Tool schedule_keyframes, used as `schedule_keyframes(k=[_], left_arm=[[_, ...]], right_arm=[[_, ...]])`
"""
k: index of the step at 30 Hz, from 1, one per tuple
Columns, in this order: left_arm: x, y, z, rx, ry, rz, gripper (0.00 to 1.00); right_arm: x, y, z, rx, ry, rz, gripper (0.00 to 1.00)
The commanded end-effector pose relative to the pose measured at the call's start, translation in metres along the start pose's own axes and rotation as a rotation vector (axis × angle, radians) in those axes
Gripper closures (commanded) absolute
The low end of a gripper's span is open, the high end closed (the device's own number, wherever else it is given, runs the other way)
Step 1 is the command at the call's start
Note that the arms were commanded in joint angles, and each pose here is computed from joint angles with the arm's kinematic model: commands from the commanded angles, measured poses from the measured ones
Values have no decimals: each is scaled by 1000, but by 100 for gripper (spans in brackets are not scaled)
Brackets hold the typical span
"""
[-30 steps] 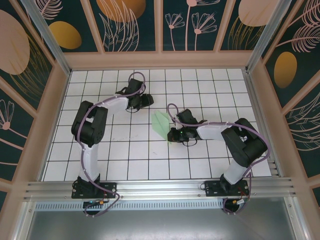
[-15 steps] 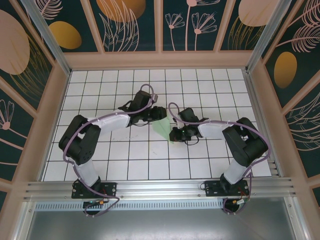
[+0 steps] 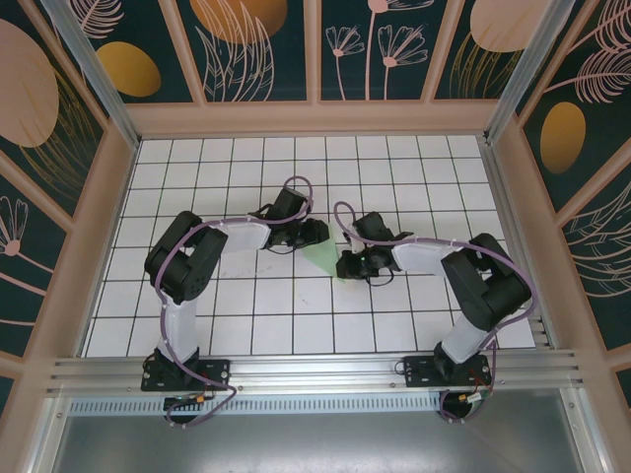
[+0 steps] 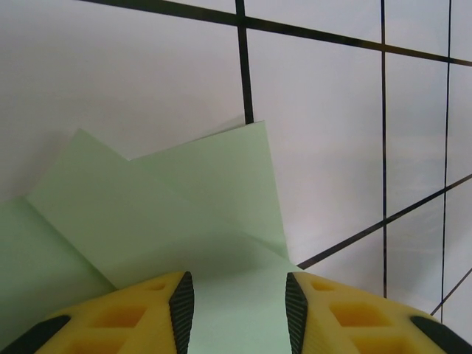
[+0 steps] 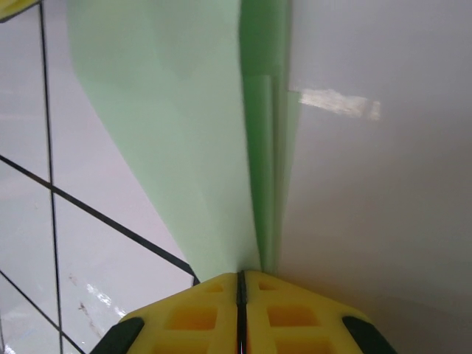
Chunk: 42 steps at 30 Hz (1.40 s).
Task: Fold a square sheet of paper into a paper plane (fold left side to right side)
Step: Fourth fold the wing at the center of the table.
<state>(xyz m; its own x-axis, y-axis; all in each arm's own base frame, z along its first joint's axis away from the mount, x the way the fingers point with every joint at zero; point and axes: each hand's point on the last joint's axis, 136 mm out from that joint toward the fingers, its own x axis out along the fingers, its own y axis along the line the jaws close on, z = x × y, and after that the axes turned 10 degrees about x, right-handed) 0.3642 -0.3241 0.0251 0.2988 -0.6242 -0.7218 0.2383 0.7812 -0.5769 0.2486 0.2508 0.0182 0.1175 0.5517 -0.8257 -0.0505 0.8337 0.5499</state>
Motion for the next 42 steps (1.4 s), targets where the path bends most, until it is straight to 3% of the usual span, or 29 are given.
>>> schedule_keyframes(k=[1,5,10,16,29,42], left_arm=[[10,22,-8,-25,12,70,58],[11,26,-15,-36,21,70,58],[11,29,-19,-45,23,69,58],[12,29,-20,-46,25,65,58],[12,30,-22,-45,29,72,58],[10,34,-22,-42,33,97,58]], right_arm=[[-19,-9,0,52,-38,-55,87],[-44,21,21,76,-139,43,85],[-45,52,34,166,-162,175,86],[-22,52,49,274,-169,163,89],[10,46,59,322,-160,98,90],[30,10,35,330,-100,-32,91]])
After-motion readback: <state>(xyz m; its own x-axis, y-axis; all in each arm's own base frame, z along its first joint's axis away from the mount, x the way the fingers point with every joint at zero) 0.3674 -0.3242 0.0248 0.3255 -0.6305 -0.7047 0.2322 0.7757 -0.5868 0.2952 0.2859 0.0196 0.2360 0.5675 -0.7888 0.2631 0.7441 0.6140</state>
